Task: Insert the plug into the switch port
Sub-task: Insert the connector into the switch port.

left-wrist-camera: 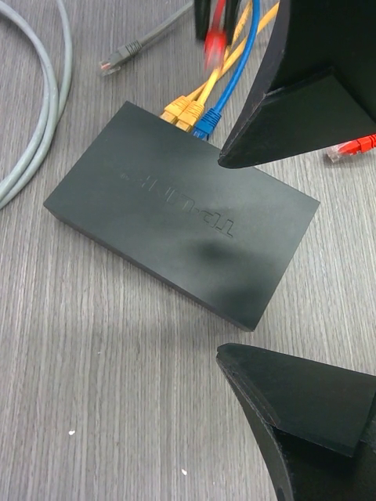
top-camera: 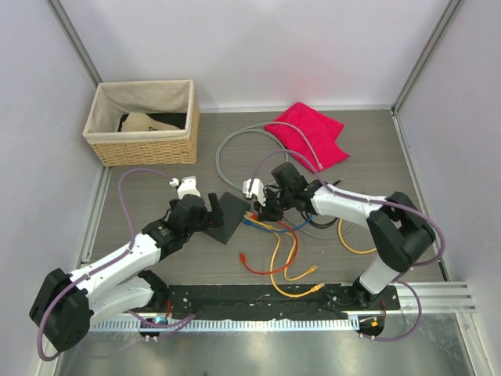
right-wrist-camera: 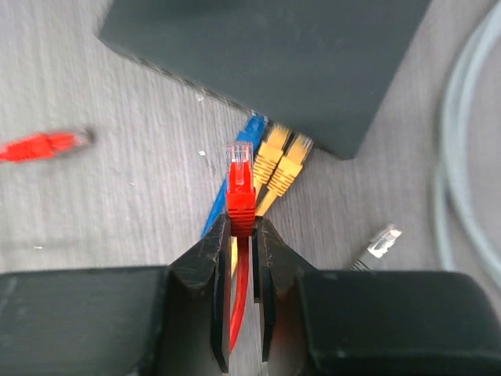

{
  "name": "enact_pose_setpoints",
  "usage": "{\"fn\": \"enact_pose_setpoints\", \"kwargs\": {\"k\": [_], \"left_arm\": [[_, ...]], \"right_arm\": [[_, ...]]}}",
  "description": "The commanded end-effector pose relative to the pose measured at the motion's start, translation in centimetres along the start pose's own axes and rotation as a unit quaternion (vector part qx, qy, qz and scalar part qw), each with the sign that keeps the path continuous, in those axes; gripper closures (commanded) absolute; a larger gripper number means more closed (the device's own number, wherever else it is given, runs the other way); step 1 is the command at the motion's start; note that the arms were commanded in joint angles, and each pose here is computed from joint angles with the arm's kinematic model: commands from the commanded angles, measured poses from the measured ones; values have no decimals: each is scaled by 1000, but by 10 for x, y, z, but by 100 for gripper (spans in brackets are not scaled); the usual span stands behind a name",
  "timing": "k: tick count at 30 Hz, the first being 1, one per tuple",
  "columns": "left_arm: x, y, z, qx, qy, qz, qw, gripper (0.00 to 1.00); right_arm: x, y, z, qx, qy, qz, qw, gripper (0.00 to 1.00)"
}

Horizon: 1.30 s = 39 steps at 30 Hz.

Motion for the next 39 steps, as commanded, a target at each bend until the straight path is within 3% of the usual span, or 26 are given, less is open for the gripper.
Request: {"fn": "enact_pose_setpoints", "kwargs": {"k": [1, 9, 15, 20, 28, 35, 39], "left_arm": [[3, -12, -5, -18, 5, -24, 1000, 1], [4, -16, 1, -29, -11, -28, 999, 0], [6, -18, 16, -63, -40, -40, 996, 0], [10, -24, 20, -74, -37, -47, 995, 0], [32, -34, 8, -56, 13, -50, 997, 0], [59, -25, -7, -7, 54, 13, 998, 0], [69, -13, -9, 5, 58, 52, 997, 2]], "right_arm": [[-34, -50, 10, -26, 47, -50, 997, 99], [-62, -89, 44, 12, 65, -97, 993, 99], [-38, -109, 84, 73, 44, -116, 990, 99], [0, -75, 83, 121, 76, -68, 987, 99], [37, -32, 62, 129, 136, -5, 982, 99], [46, -11, 44, 131, 195, 49, 971, 99], [44, -17, 40, 145, 208, 47, 966, 99]]}}
Point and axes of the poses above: each gripper's point midway between its finger pads, its own x axis out along the fingers, its own z axis along the line the jaws close on, y = z × x, the point moved 6 cm from there along -x, back along the fingers, and after that the axes turned 7 degrees about x, right-handed, at the moved point
